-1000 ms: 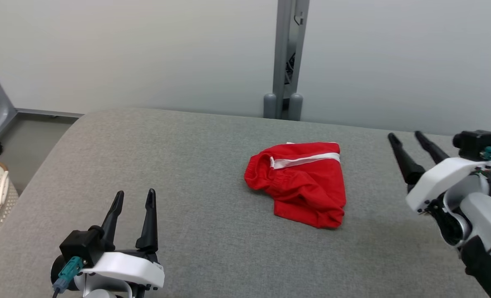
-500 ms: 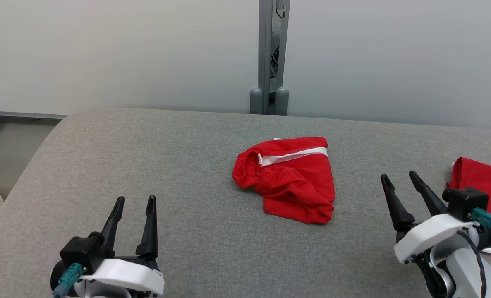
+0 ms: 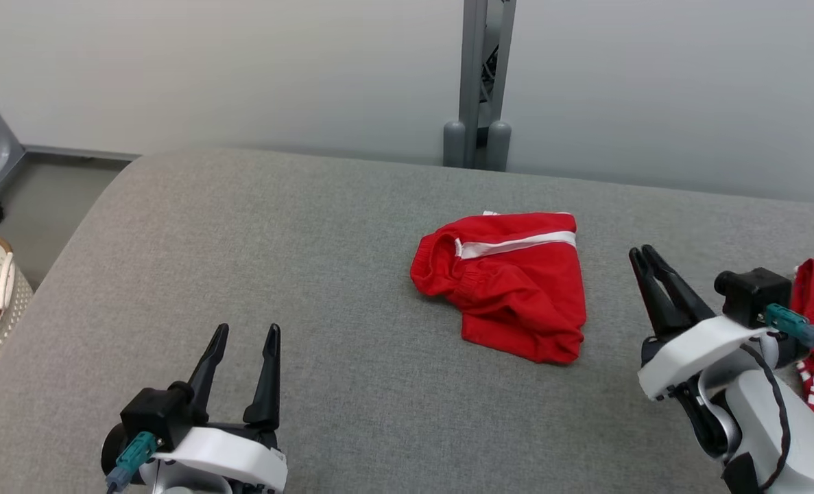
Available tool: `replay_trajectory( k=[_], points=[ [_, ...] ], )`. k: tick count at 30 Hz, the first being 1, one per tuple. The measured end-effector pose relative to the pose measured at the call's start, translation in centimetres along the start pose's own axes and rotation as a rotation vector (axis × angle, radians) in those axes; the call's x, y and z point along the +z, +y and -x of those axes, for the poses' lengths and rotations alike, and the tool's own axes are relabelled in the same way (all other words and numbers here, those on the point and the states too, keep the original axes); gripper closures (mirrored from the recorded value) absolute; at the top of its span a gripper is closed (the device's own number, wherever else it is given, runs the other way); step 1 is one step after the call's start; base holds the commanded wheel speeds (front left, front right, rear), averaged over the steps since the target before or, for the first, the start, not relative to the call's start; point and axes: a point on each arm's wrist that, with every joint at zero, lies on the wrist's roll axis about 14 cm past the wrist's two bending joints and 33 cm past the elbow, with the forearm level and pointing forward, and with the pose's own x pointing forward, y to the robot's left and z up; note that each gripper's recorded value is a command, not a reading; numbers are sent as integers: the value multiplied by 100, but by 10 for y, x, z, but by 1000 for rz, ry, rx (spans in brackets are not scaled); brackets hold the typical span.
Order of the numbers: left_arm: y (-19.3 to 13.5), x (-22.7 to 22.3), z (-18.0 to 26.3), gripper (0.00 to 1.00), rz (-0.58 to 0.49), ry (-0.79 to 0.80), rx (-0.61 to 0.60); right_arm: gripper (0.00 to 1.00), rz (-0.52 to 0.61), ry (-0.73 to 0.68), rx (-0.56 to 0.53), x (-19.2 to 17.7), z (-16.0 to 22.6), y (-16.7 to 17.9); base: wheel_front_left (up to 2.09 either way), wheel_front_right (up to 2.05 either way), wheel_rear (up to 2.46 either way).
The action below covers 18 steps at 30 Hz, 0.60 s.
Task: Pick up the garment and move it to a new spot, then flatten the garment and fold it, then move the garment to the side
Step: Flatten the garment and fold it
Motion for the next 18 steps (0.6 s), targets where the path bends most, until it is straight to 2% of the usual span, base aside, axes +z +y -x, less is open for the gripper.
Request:
replay_trajectory(
  k=[8, 18],
  points=[
    [14, -6, -5, 0, -13, 25, 35, 100, -23, 97, 85, -26, -41, 17, 0, 0, 0],
    [40, -11, -6, 0, -27, 50, 108, 100, -22, 286, 197, -89, -75, 44, 0, 0, 0]
  ],
)
